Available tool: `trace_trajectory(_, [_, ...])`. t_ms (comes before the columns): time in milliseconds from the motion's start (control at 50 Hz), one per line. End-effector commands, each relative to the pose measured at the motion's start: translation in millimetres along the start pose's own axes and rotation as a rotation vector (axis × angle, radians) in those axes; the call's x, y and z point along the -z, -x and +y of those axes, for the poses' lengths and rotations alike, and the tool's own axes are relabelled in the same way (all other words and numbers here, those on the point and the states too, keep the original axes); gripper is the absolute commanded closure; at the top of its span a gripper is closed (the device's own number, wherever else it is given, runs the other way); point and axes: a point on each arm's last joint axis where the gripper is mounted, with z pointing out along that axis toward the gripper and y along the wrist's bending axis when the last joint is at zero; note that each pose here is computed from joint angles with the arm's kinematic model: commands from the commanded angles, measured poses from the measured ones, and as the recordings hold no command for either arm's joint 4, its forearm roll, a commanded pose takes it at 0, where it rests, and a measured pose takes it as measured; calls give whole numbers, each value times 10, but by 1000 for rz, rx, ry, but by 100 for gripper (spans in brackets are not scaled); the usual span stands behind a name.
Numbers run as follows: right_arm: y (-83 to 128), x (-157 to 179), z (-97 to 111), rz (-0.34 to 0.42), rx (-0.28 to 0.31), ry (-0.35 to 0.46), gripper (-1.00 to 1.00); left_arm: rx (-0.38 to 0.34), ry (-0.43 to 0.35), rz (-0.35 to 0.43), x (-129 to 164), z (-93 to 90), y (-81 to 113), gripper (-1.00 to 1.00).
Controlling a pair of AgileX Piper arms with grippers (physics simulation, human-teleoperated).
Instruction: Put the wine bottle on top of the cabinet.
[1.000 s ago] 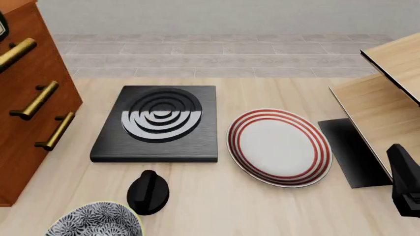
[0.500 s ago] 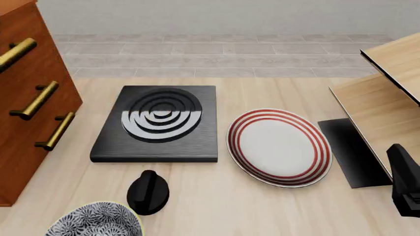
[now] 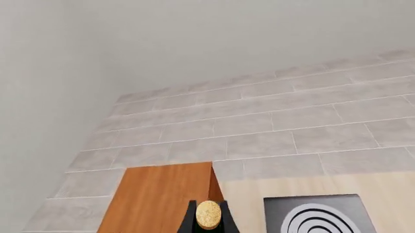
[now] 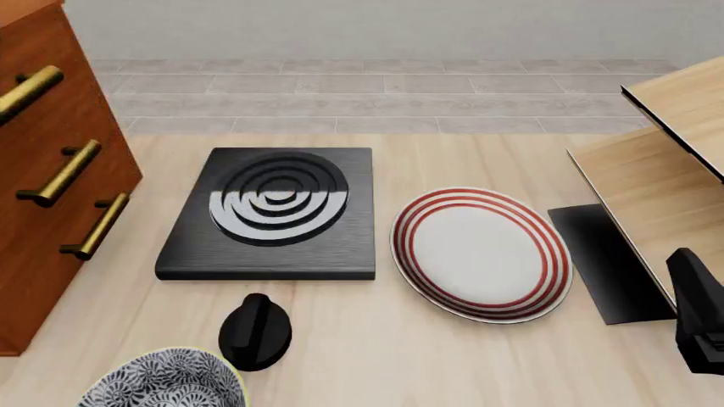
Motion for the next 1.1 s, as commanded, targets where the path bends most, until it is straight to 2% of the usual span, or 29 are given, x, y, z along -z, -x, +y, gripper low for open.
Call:
trace_trajectory(20, [0,0,0,0,0,0,-100,7,79,8,-183,144,19,100])
trace_trajectory(160, [0,0,0,0,0,0,-100,47,114,5,-301,197,-64,100])
trace_trajectory(200, [0,0,0,0,0,0,-100,77,130,5,-347,223,-104,100])
trace_trajectory(240, [0,0,0,0,0,0,-100,67,144,21,-415,249,-169,100])
trace_trajectory(460, [0,0,0,0,0,0,-100,71,185,36,-620,372,-199,100])
trace_trajectory(560, [0,0,0,0,0,0,-100,27,226,85,-840,523,-299,100])
trace_trajectory(580, [0,0,0,0,0,0,-100,52,237,76,-853,552,-276,100])
trace_trajectory(660, [0,0,0,0,0,0,-100,54,256,89,-958,636,-293,100])
trace_trajectory(800, [0,0,0,0,0,0,-100,63,260,97,-1042,659,-355,100])
trace_trajectory(940, [0,0,0,0,0,0,-100,72,253,113,-1081,608,-544,100])
trace_trajectory(1100, [0,0,0,0,0,0,-100,86,263,128,-1073,613,-645,100])
